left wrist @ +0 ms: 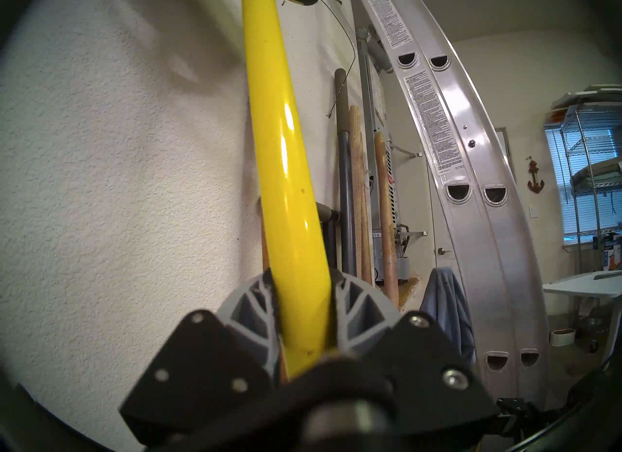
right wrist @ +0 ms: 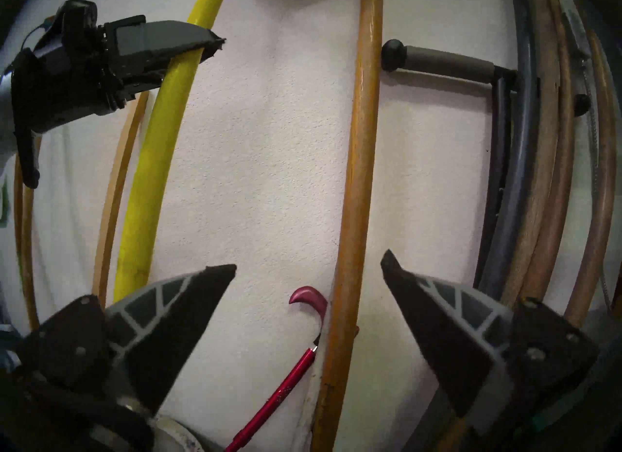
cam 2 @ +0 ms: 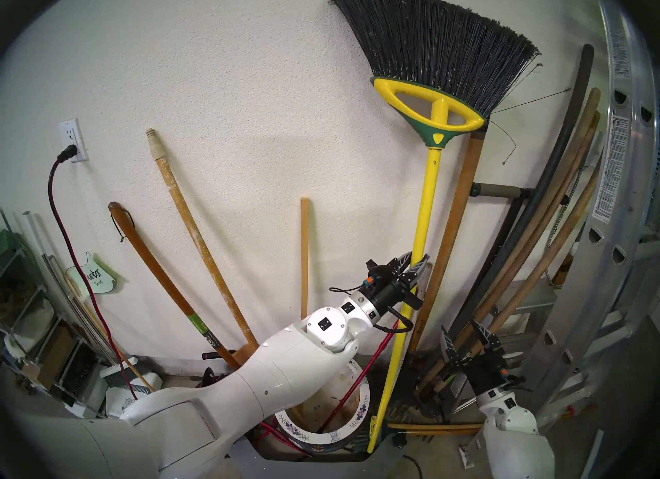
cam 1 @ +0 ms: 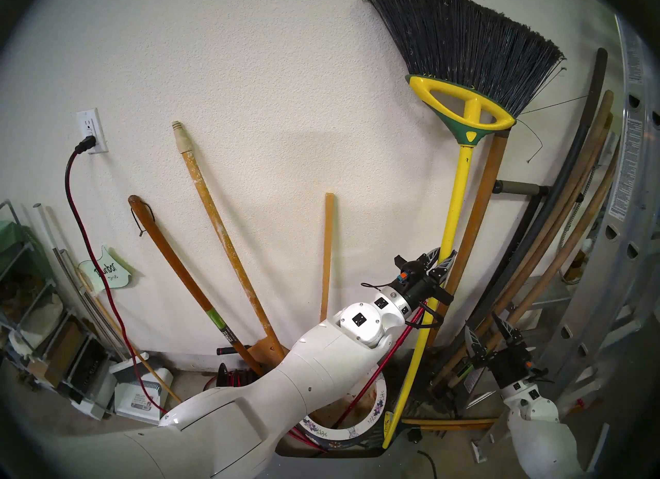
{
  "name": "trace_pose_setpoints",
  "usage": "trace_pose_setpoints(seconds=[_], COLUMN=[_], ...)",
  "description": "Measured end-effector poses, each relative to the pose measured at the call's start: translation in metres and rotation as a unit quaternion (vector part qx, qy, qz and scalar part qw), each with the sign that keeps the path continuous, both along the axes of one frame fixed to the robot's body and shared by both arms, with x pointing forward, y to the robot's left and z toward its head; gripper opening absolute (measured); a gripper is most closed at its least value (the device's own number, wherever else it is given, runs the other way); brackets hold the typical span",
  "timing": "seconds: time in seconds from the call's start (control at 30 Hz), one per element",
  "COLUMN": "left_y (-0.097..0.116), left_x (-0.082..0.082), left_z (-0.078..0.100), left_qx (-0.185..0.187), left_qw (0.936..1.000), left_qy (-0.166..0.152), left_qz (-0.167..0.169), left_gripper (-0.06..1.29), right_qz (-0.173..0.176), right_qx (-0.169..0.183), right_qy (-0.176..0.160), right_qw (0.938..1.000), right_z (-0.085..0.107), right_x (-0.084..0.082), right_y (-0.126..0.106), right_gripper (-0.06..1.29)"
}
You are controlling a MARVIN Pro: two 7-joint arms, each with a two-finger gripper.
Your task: Take wooden sticks or brooms out of the pot
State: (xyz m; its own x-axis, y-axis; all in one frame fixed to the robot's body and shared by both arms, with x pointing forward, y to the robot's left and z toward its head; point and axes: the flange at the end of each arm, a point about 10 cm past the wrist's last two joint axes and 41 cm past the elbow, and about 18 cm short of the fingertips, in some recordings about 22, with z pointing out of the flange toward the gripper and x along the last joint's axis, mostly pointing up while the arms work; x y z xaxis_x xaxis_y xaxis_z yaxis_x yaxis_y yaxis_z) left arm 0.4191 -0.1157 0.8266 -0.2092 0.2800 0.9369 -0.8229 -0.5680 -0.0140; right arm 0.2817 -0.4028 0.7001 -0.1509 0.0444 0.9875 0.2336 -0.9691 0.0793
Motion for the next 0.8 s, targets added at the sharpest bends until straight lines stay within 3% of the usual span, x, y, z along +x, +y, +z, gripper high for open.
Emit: trace_pose_setpoints(seconds=[0.4, 0.8], left_y=[0.005, 0.006], left_x=[-0.006, -0.008], left_z=[0.000, 0.000], left_qx=[-0.002, -0.003], left_qw=[1.0000, 0.9999], left_qy=[-0.006, -0.009], left_qz=[-0.006, -0.010], left_gripper=[0.22, 0.22], right_qz=[0.077, 0.160], right_qx=[0.037, 0.051], right_qy=[0.085, 0.152], right_qw=[0.9927, 0.9741], right_z=[0.018, 0.037], right_x=[-0.014, -0.021], right_y=[-0.006, 0.003], right_gripper=[1.21, 1.21])
